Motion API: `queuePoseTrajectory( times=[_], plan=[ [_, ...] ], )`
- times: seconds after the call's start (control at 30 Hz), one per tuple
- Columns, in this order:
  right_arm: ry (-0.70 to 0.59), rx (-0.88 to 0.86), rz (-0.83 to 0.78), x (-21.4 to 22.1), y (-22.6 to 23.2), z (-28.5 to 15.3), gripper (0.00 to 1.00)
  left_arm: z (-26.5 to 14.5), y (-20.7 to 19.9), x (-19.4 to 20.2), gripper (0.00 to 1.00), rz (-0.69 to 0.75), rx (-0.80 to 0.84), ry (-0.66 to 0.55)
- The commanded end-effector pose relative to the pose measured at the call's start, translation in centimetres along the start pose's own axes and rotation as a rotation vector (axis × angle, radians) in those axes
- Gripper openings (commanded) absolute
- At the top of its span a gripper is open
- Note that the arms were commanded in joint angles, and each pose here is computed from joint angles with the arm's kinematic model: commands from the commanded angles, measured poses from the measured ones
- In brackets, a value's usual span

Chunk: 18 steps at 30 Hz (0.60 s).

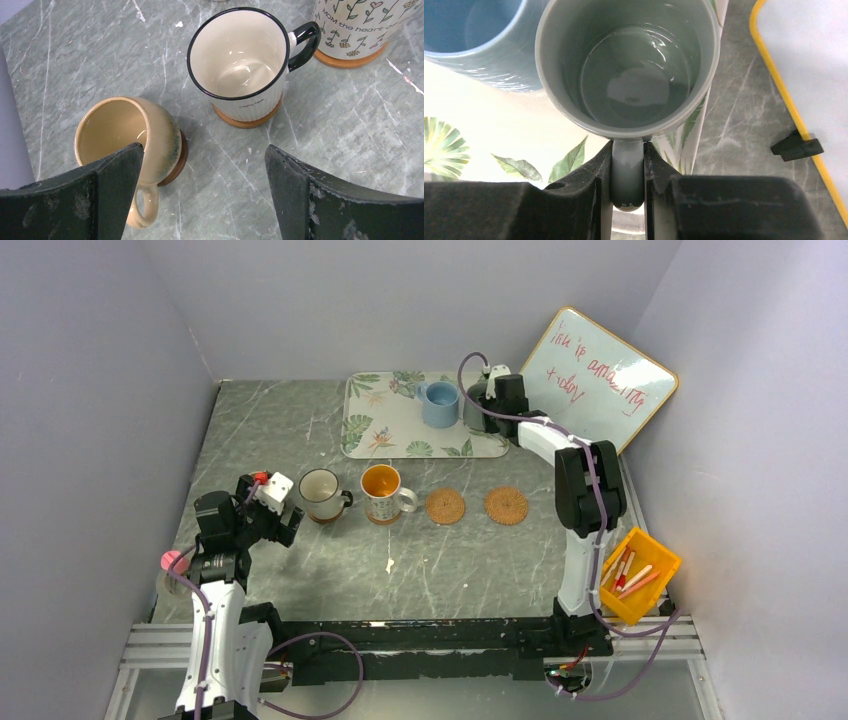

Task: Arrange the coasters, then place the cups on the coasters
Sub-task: Pick up the cup from the tray.

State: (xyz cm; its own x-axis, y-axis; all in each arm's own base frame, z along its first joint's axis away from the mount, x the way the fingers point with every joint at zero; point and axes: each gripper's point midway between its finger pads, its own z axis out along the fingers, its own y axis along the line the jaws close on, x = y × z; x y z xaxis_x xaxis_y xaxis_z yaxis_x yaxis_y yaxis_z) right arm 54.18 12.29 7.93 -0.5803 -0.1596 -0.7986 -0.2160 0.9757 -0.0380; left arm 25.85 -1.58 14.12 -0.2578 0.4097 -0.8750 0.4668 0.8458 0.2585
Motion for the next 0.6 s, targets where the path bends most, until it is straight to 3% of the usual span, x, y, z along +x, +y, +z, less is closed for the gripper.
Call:
queuePoseTrajectory(
  times=[0.0, 0.23, 0.57],
  plan=[
    [-0.341, 0.005, 0.008, -11.0, -0.2, -4.8, 0.0, -0.1, -0.1, -0.6, 0.96, 0.023, 0.013, -0.025],
    [-0.369, -0.026, 0.014, -11.4, 0.3, -5.8, 0.0, -0.1, 0.0, -0.6, 0.96, 0.022, 0.011, -0.025],
    [-0.311, -0.017, 0.023, -9.0, 0.2, -3.9, 0.0, -0.1, -0.1, -0.5, 0.96, 0.022, 0.014, -0.024]
  ],
)
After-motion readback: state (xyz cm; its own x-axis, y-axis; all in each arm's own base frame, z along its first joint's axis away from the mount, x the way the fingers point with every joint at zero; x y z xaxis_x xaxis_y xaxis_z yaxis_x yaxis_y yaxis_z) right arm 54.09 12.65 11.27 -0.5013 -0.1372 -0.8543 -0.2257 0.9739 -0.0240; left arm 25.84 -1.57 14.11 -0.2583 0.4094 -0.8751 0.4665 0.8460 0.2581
